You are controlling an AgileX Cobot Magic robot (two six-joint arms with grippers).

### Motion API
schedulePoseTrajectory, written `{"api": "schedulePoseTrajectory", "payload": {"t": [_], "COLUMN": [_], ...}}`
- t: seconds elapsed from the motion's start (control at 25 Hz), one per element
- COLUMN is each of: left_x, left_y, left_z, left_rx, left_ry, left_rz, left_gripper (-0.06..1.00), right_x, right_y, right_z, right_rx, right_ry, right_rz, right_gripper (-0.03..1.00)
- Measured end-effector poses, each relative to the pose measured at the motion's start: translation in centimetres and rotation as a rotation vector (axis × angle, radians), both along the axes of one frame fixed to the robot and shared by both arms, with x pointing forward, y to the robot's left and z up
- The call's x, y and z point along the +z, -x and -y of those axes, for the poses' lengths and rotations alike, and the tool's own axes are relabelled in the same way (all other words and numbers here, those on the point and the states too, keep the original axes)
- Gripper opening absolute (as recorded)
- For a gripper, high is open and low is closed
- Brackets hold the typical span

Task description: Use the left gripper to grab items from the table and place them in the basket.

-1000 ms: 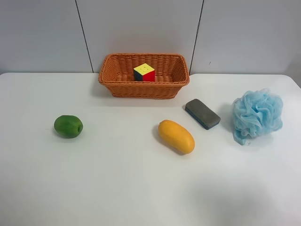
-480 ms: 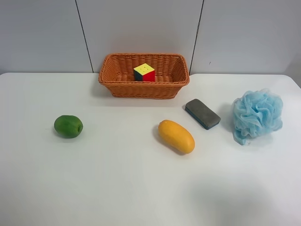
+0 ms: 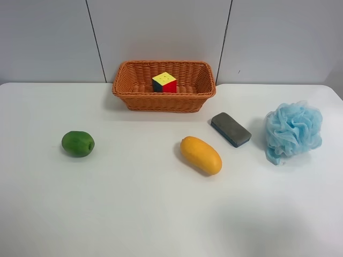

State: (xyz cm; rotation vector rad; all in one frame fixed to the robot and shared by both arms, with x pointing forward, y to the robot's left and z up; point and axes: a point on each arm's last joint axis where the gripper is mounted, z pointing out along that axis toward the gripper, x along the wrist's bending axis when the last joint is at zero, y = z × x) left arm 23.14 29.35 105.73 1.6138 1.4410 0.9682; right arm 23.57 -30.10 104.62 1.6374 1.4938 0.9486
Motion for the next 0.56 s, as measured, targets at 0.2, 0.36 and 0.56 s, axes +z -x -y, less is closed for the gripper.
{"api": "schedulePoseTrajectory", "payload": {"t": [0.2,0.36,0.56], "left_x": [0.0,0.0,0.0], "left_y": [0.0,0.0,0.0], "left_z": [-0.02,-0.02,-0.02], "left_rx": [0.002,0.002,0.001], "left_ry": [-0.002,-0.002,-0.003], "left_rz": [0.0,0.0,0.0], "left_gripper": [0.99,0.99,1.0], "right_x": [0.0,0.0,0.0], "right_y": [0.0,0.0,0.0], "right_z": [0.0,0.0,0.0], "right_rx": [0.0,0.0,0.0], "right_ry": [0.0,0.0,0.0], "right_rz": [0.0,0.0,0.0], "right_gripper": [0.99,0.99,0.99]}}
